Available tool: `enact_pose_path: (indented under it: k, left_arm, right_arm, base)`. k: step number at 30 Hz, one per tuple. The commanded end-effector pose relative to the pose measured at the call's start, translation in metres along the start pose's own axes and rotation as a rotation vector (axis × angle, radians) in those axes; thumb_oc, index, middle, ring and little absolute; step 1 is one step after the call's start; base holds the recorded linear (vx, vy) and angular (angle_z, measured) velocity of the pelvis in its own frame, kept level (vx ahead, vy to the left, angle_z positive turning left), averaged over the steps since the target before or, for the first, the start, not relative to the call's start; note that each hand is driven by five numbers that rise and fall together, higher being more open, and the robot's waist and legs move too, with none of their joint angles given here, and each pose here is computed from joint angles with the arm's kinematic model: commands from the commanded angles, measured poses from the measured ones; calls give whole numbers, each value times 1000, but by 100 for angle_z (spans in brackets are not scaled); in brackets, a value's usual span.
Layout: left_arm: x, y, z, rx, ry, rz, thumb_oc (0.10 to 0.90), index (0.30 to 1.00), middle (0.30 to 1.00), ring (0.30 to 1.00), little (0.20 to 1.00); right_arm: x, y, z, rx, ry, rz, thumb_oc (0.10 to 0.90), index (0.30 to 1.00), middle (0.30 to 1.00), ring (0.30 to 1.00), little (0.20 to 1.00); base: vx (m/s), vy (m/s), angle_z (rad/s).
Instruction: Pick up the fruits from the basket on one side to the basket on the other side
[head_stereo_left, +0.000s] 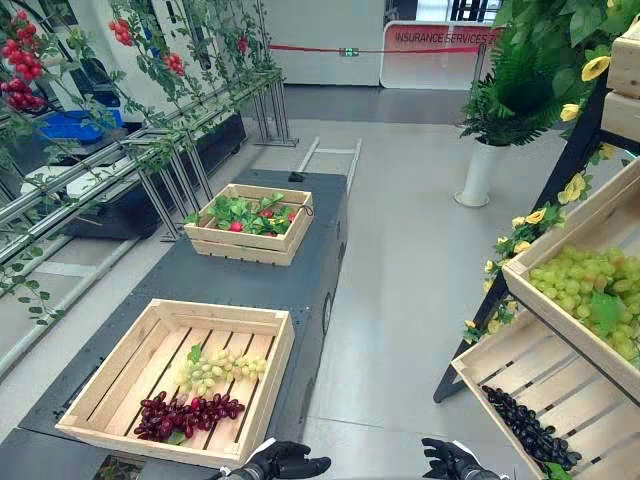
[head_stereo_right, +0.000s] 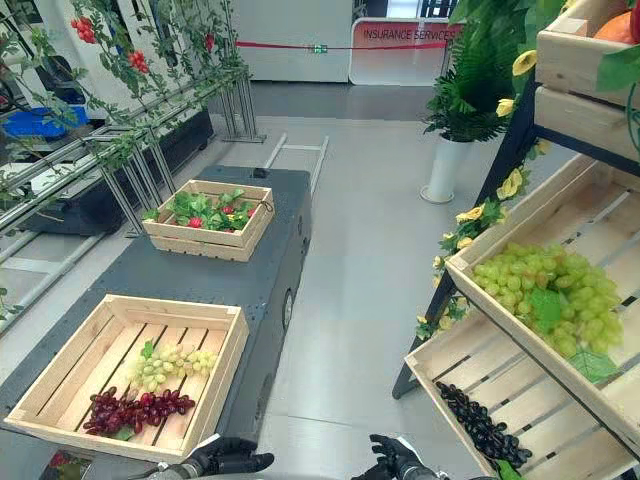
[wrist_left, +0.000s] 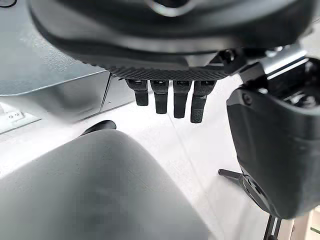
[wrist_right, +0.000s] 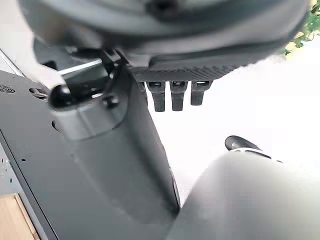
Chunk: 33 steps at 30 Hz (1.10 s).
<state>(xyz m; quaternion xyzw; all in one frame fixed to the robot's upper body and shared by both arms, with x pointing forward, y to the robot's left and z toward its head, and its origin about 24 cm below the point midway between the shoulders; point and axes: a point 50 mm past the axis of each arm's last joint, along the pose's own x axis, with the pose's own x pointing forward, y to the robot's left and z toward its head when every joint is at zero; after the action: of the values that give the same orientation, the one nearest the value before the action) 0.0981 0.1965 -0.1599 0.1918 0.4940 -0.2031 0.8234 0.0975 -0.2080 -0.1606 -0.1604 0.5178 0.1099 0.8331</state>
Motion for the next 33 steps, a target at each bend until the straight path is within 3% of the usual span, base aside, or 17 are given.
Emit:
enact_pose_path:
  k: [1, 22, 29, 33]
  left_arm:
    - [13, -5, 52, 30, -177, -18, 800, 900, 900, 900, 900]
    - [14, -5, 56, 36, -182, 24, 800, 900, 900, 900, 900]
    - [14, -8, 72, 219, -278, 27, 800, 900, 900, 900, 900]
    - [12, -7, 84, 298, -347, 26, 800, 900, 900, 900, 900]
  right_arm:
    - [11, 12, 53, -76, -157, 83, 800, 900, 900, 900, 900]
    - [12, 13, 51, -15, -140, 85, 800, 900, 900, 900, 900]
    - [12, 6, 59, 21, -178, 66, 800, 900, 900, 900, 900]
    - [11, 8, 67, -98, -230, 123, 800, 900, 900, 900, 900]
  base:
    - [159, 40, -14]
    - [0, 0, 0]
    - [0, 0, 0]
    - [0, 0, 0]
